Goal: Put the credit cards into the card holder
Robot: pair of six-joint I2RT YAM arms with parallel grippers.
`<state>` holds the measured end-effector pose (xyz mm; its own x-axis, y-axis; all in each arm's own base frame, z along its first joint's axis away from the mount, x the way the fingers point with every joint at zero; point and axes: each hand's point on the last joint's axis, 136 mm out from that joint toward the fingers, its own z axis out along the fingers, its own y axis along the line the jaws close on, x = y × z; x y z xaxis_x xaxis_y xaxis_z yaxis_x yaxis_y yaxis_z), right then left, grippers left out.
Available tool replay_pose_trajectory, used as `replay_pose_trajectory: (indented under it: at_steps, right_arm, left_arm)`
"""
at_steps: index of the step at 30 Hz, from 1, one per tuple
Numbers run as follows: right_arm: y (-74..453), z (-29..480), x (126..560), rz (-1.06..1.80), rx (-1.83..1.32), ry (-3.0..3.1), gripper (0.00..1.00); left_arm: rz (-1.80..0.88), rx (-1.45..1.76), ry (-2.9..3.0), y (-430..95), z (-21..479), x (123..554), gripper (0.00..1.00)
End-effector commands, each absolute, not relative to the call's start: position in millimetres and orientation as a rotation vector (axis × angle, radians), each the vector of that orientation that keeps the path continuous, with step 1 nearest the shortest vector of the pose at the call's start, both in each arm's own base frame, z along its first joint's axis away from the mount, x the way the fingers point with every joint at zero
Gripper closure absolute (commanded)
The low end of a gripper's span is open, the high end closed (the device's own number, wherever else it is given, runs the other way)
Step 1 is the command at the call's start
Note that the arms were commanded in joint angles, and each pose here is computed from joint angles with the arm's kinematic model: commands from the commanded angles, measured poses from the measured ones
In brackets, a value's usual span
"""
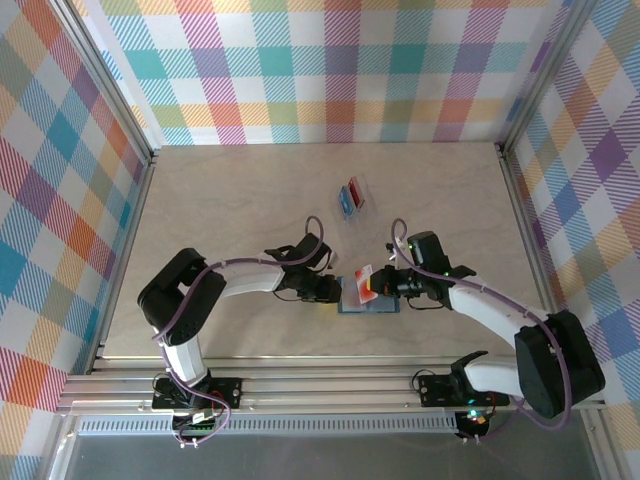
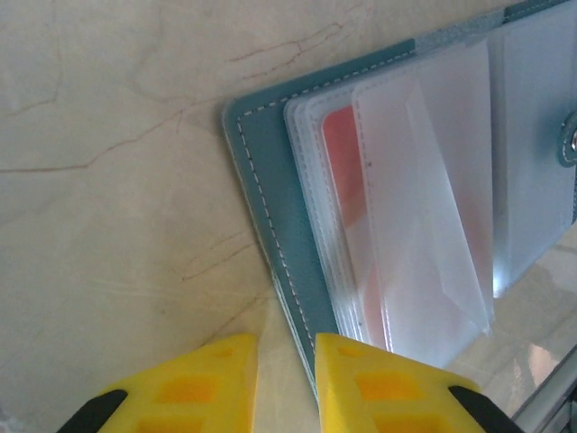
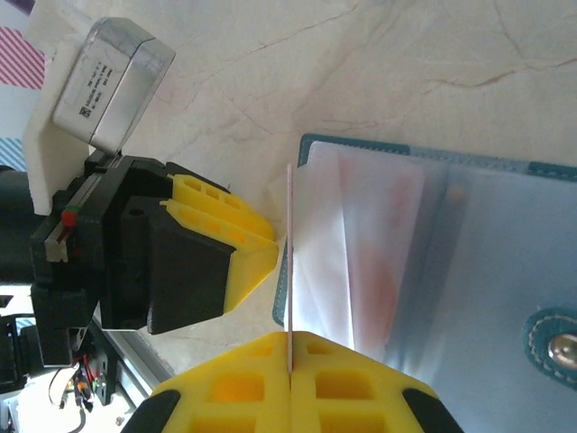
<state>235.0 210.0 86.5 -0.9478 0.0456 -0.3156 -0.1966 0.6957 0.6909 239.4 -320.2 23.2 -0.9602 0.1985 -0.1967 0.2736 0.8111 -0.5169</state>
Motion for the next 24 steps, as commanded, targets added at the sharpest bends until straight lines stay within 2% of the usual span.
replay_pose_trajectory:
  at_steps: [1,24]
  right_arm:
    - [208.9,76.3,239.8,1.115,-0.132,2.576,1.00]
    - [199.6,27.5,244.3,1.043,-0.088,2.689,0.99]
  left_arm:
    - [-0.796,0.400,2.896,-318.2,15.7,235.8,0.78]
    - [-0.763,0.385,2.924,-315.6,8.8,236.4,0.81]
